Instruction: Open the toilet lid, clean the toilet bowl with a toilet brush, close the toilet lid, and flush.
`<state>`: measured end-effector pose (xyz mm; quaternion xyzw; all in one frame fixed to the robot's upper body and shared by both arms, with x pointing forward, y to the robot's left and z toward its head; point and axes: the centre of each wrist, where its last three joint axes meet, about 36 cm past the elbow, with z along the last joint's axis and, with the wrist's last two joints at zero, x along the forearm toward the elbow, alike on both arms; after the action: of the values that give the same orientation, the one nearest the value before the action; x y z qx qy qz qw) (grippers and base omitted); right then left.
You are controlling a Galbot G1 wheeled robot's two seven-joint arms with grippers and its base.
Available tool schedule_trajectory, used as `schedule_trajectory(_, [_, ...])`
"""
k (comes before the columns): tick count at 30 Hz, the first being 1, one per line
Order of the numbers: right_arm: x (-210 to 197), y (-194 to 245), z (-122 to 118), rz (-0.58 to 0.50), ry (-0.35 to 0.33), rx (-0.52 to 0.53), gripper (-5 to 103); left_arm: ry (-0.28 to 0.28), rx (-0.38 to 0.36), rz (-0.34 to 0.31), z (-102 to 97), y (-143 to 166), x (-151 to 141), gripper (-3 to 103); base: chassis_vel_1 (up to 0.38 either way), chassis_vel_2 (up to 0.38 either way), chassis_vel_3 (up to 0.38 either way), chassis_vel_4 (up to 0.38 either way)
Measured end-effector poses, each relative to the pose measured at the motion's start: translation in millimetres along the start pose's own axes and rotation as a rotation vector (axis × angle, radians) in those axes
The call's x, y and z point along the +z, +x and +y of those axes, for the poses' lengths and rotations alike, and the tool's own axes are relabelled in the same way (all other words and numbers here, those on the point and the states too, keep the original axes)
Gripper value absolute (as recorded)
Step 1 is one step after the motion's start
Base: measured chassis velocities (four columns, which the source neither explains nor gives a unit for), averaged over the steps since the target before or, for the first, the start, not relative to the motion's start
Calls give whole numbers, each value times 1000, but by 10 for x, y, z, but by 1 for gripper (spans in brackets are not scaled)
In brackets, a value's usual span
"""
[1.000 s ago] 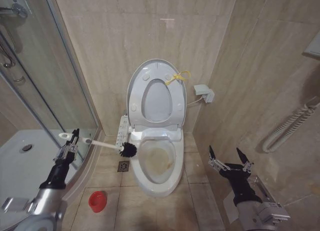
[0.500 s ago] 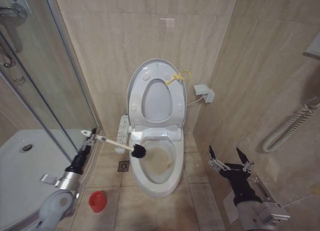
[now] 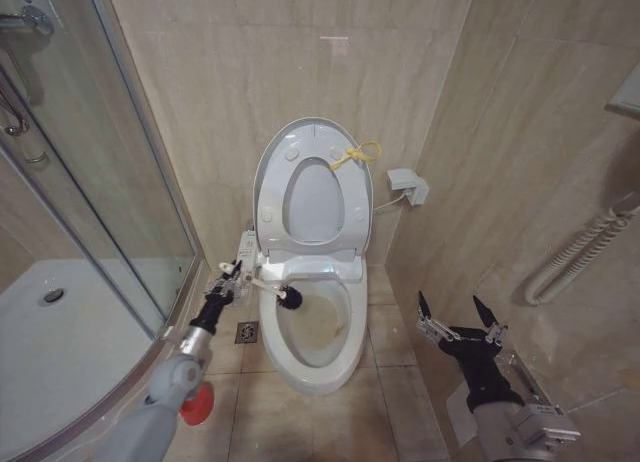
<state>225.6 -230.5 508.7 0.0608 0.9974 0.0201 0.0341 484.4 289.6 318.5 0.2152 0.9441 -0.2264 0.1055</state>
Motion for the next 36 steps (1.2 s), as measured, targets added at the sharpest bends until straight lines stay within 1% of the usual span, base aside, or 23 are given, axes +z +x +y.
schedule_trajectory(3, [0, 0, 0, 0, 0, 0, 100, 1, 23, 37, -41, -116, 151, 22, 0, 0, 0, 0])
schedule_trajectory(4, [0, 0, 0, 0, 0, 0, 100, 1, 23, 37, -41, -116, 151, 22, 0, 0, 0, 0])
schedule_trajectory(6, [0, 0, 0, 0, 0, 0, 100, 9, 43, 66, -118, -189, 268, 22, 0, 0, 0, 0])
schedule_trajectory(7, [0, 0, 0, 0, 0, 0, 100, 9, 43, 66, -118, -189, 268, 22, 0, 0, 0, 0])
schedule_trajectory(11, [0, 0, 0, 0, 0, 0, 100, 9, 89, 121, -280, -305, 472, 22, 0, 0, 0, 0])
schedule_trajectory(12, [0, 0, 0, 0, 0, 0, 100, 9, 89, 121, -280, -305, 472, 22, 0, 0, 0, 0])
schedule_trajectory(13, [0, 0, 0, 0, 0, 0, 100, 12, 103, 135, -327, -356, 534, 22, 0, 0, 0, 0])
schedule_trajectory(14, [0, 0, 0, 0, 0, 0, 100, 26, 109, 142, -389, -431, 604, 22, 0, 0, 0, 0])
schedule_trajectory(16, [0, 0, 0, 0, 0, 0, 100, 45, 105, 136, -454, -536, 664, 22, 0, 0, 0, 0])
schedule_trajectory(17, [0, 0, 0, 0, 0, 0, 100, 45, 105, 136, -454, -536, 664, 22, 0, 0, 0, 0])
schedule_trajectory(21, [0, 0, 0, 0, 0, 0, 100, 69, 86, 109, -539, -702, 732, 22, 0, 0, 0, 0])
schedule_trajectory(23, [0, 0, 0, 0, 0, 0, 100, 74, 82, 104, -546, -732, 753, 22, 0, 0, 0, 0])
schedule_trajectory(26, [0, 0, 0, 0, 0, 0, 100, 104, 87, 103, -569, -760, 828, 22, 0, 0, 0, 0])
schedule_trajectory(27, [0, 0, 0, 0, 0, 0, 100, 104, 87, 103, -569, -760, 828, 22, 0, 0, 0, 0])
schedule_trajectory(30, [0, 0, 0, 0, 0, 0, 100, 122, 95, 114, -595, -733, 948, 22, 0, 0, 0, 0])
schedule_trajectory(32, [0, 0, 0, 0, 0, 0, 100, 120, 97, 120, -594, -718, 999, 22, 0, 0, 0, 0])
schedule_trajectory(33, [0, 0, 0, 0, 0, 0, 100, 111, 99, 128, -577, -696, 1046, 22, 0, 0, 0, 0])
schedule_trajectory(35, [0, 0, 0, 0, 0, 0, 100, 44, 128, 158, -471, -593, 1174, 22, 0, 0, 0, 0])
schedule_trajectory(36, [0, 0, 0, 0, 0, 0, 100, 44, 128, 158, -471, -593, 1174, 22, 0, 0, 0, 0])
